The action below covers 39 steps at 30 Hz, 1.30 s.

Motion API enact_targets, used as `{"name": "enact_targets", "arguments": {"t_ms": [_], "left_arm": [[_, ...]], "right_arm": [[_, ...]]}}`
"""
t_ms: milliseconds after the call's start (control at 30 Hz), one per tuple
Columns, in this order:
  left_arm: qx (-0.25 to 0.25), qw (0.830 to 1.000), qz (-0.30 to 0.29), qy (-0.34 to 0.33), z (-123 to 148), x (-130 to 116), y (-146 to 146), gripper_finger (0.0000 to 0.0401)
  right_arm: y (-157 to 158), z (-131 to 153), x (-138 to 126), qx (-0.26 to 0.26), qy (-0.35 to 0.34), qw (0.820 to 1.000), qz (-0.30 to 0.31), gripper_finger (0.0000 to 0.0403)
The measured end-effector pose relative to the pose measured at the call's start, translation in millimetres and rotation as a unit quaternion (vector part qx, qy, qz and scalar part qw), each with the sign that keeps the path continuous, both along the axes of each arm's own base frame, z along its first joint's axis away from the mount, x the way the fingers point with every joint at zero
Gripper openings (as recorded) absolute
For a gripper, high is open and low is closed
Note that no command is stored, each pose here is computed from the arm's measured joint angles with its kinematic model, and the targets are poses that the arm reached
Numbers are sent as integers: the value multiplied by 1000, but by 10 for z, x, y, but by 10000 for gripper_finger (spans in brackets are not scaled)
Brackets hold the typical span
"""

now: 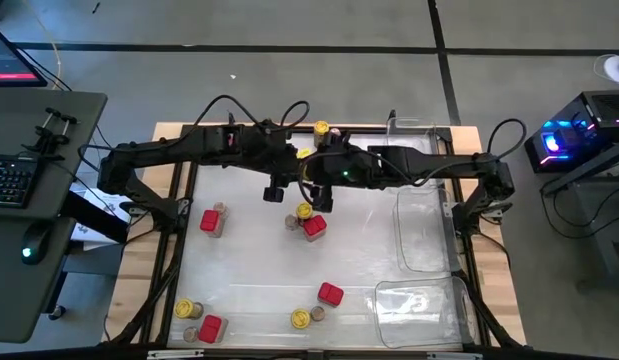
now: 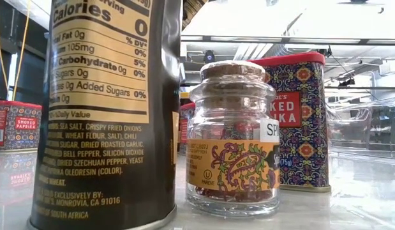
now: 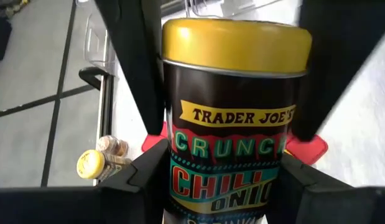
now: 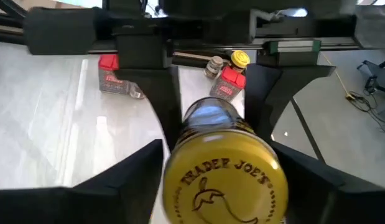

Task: Sort spices by type
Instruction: Put the yellow seasoning bottle into the top transparent bin

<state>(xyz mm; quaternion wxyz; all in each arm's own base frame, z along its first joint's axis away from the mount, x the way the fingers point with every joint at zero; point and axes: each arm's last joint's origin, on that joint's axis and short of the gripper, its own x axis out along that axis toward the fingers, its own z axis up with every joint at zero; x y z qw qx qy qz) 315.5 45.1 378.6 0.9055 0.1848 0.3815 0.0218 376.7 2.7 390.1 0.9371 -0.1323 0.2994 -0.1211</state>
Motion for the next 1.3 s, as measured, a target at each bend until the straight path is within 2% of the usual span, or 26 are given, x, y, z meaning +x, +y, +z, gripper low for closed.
{"name": "enact_targets", "arguments": {"t_ms": [67,233,433,667,733,833,933,1100,1200,1300], "left_arm": [[-1,1000,1,-2,2,2,0,175],[2,1000,4,-5,6,6,3,177],[9,1000,7,1,17,-22,-11,207],[34,996,21,79,-22,-214,1,237],[12,995,33,98,-23,-300,30,238],[-59,993,57,86,7,-463,115,238],[-118,989,82,40,-27,-645,182,238],[-170,976,108,-82,-183,-942,125,238],[-204,964,113,-130,-353,-1085,14,238],[-240,948,114,-172,-517,-1173,-82,239]], "right_arm": [[-1,-1,-1,-3,1,1000,-1,215],[-3,-5,-10,-8,8,1000,2,215],[-8,5,-20,-21,10,1000,-1,215],[-62,-75,-84,-18,60,998,-13,215],[-110,-97,-144,-16,87,996,-25,215],[-233,-125,-294,-4,139,989,-59,215],[-421,-122,-485,16,178,977,-114,215],[-743,-165,-914,57,201,953,-219,215],[-924,-284,-1305,107,203,921,-315,215],[-1080,-439,-1713,161,177,871,-429,215]]}}
